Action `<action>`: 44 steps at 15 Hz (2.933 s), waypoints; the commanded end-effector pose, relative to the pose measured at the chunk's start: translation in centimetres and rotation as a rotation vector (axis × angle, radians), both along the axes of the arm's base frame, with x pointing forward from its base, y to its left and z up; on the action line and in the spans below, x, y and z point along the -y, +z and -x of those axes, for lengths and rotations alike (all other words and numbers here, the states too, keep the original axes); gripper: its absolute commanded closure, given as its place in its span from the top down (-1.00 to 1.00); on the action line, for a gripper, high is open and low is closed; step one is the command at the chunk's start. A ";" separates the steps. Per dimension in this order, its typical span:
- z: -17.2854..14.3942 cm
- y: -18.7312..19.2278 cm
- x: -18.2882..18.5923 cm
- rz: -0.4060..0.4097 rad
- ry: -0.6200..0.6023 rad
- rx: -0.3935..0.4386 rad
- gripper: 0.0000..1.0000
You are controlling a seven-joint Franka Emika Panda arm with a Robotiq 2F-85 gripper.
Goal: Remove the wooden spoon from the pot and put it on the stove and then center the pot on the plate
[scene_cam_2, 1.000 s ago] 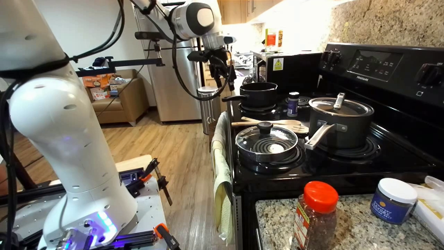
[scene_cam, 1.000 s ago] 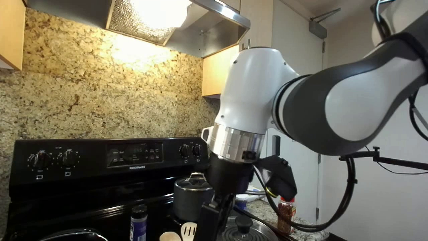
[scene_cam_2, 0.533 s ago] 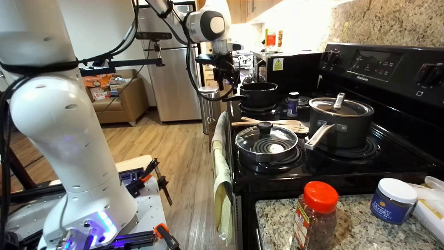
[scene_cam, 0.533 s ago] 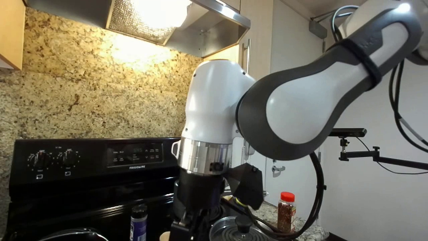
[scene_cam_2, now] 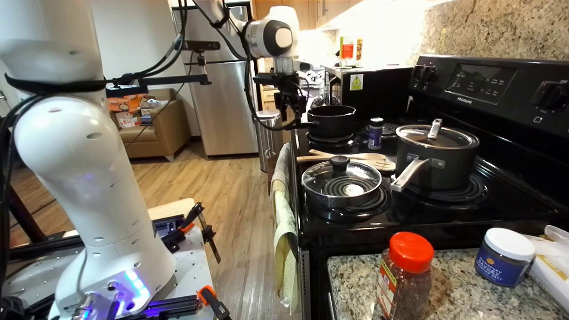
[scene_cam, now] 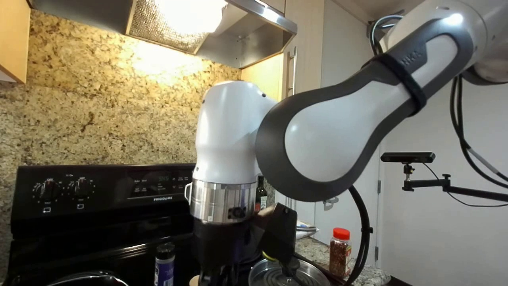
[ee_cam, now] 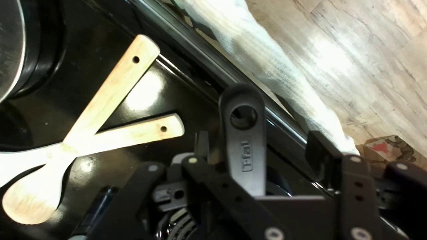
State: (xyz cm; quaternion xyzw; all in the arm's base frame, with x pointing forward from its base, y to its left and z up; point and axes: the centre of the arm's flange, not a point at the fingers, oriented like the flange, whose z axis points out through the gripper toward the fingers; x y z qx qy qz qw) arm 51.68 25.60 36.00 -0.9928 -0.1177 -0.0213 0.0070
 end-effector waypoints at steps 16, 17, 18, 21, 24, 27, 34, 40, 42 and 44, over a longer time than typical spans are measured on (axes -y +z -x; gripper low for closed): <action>-0.3 0.8 1.1 0.034 0.014 -0.028 -0.72; -0.3 1.0 1.5 0.034 0.010 -0.033 -0.72; -0.3 1.3 2.1 0.026 0.012 -0.052 -0.72; -0.3 1.9 3.2 0.030 0.020 -0.077 -0.72; -0.9 1.3 3.9 0.021 0.054 -0.095 -0.72; -1.3 0.3 3.9 0.002 0.079 -0.114 -0.72; -0.6 -2.9 2.5 -0.009 0.141 -0.146 -0.72; -0.3 -2.0 2.4 0.008 0.134 -0.136 -0.72; -0.3 -1.3 2.7 0.015 0.126 -0.127 -0.72; -0.2 -0.6 2.8 0.023 0.121 -0.114 -0.72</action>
